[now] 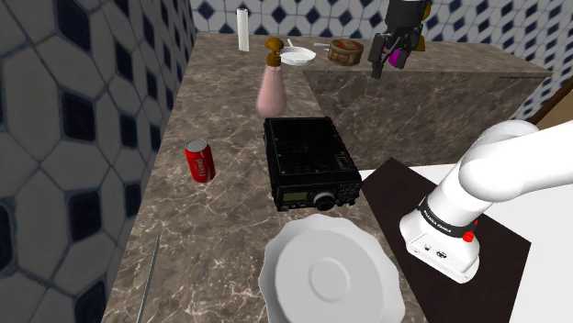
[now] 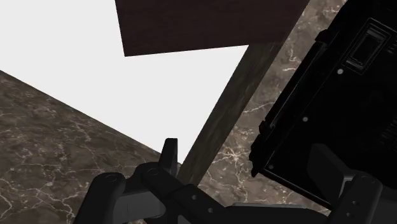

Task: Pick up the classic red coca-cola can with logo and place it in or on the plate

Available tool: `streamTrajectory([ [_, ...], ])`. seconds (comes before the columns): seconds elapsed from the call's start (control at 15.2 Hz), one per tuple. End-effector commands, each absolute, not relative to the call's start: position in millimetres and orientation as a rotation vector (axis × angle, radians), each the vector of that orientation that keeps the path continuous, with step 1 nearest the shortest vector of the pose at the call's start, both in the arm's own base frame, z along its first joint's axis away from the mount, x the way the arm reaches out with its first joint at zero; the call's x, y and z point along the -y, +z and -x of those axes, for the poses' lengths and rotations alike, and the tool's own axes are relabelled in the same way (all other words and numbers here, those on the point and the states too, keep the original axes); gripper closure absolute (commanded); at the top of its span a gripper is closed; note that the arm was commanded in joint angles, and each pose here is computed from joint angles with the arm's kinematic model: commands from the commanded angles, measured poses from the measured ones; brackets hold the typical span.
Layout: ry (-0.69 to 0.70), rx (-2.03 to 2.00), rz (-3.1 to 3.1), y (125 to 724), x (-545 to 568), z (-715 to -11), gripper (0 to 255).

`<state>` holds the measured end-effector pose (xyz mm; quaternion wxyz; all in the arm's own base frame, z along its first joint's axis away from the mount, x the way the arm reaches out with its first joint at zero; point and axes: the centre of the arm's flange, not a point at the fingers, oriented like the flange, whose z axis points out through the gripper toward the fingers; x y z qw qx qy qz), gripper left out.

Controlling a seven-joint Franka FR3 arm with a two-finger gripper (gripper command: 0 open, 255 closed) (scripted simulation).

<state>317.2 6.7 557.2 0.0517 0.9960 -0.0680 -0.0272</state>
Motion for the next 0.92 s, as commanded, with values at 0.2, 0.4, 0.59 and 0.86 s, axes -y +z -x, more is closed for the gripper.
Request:
streamTrajectory([
  [0.2,-0.078,0.228,-3.036,543,-40,-331,0],
  [0.4,-0.074,0.249,-3.042,530,-73,-345,0],
  [0.59,-0.070,0.271,-3.048,517,-106,-359,0],
  [0.86,-0.064,0.299,-3.056,499,-149,-380,0],
])
